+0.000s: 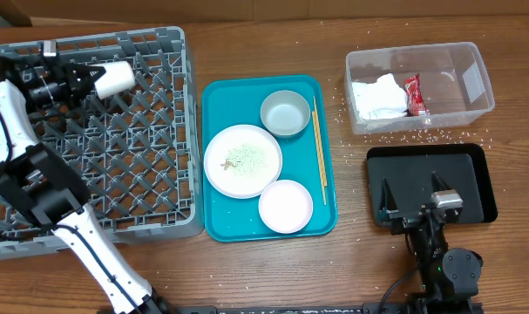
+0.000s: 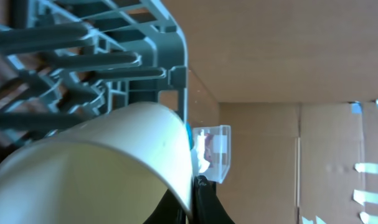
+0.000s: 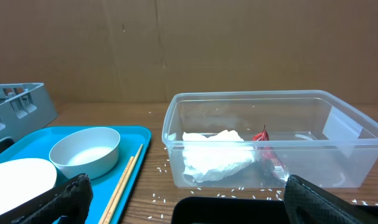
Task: Sort waste into correct bins and load items into the dishwasher
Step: 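Lift the white cup and carry it to the dish rack, then set the white cup upside down in the rack, release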
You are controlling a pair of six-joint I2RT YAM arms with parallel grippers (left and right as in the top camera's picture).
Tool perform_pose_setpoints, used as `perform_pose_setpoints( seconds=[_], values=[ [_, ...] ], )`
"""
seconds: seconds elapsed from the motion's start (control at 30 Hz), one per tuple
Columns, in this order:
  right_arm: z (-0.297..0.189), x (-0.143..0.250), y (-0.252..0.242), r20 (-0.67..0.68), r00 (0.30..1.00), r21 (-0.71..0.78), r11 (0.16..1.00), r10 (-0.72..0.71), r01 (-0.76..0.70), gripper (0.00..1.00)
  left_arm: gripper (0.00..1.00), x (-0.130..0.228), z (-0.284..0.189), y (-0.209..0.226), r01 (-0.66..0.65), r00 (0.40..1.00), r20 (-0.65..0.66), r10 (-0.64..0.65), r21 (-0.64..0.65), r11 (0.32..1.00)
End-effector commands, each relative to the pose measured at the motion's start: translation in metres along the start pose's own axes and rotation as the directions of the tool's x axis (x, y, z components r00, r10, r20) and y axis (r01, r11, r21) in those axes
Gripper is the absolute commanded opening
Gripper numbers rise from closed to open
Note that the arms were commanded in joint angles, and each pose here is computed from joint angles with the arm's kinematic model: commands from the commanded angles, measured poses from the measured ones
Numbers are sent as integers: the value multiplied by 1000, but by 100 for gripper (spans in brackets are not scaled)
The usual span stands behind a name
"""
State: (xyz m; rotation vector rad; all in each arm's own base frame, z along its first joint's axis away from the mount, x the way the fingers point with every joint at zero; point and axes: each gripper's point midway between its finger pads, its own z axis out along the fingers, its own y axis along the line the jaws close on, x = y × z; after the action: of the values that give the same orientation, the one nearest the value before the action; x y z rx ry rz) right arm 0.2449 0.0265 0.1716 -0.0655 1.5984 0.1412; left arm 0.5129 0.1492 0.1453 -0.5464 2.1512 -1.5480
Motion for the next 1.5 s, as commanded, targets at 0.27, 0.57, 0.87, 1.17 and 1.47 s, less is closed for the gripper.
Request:
perform_pose_setpoints(
  seconds=[0.27, 0.57, 0.87, 1.17, 1.47],
  values=[
    [0, 1, -3, 7, 1000, 17, 1000, -2, 1, 100, 31, 21, -42, 110, 161, 984, 14, -179, -515, 842],
    [0, 1, -3, 7, 1000, 17, 1000, -2, 1, 100, 33, 13, -61, 71, 170, 984, 58, -166, -561, 811],
    [0, 1, -3, 7, 1000, 17, 1000, -2, 1, 100, 37, -12, -118, 0, 155, 970, 239, 40, -737, 657],
    [0, 1, -3, 7, 1000, 17, 1000, -2, 1, 100, 12, -20, -57, -49, -149, 953, 48, 298, -784, 603],
    [0, 1, -3, 7, 1000, 17, 1000, -2, 1, 100, 4, -20, -7, -58, -199, 898, -95, 429, -958, 205]
  ],
)
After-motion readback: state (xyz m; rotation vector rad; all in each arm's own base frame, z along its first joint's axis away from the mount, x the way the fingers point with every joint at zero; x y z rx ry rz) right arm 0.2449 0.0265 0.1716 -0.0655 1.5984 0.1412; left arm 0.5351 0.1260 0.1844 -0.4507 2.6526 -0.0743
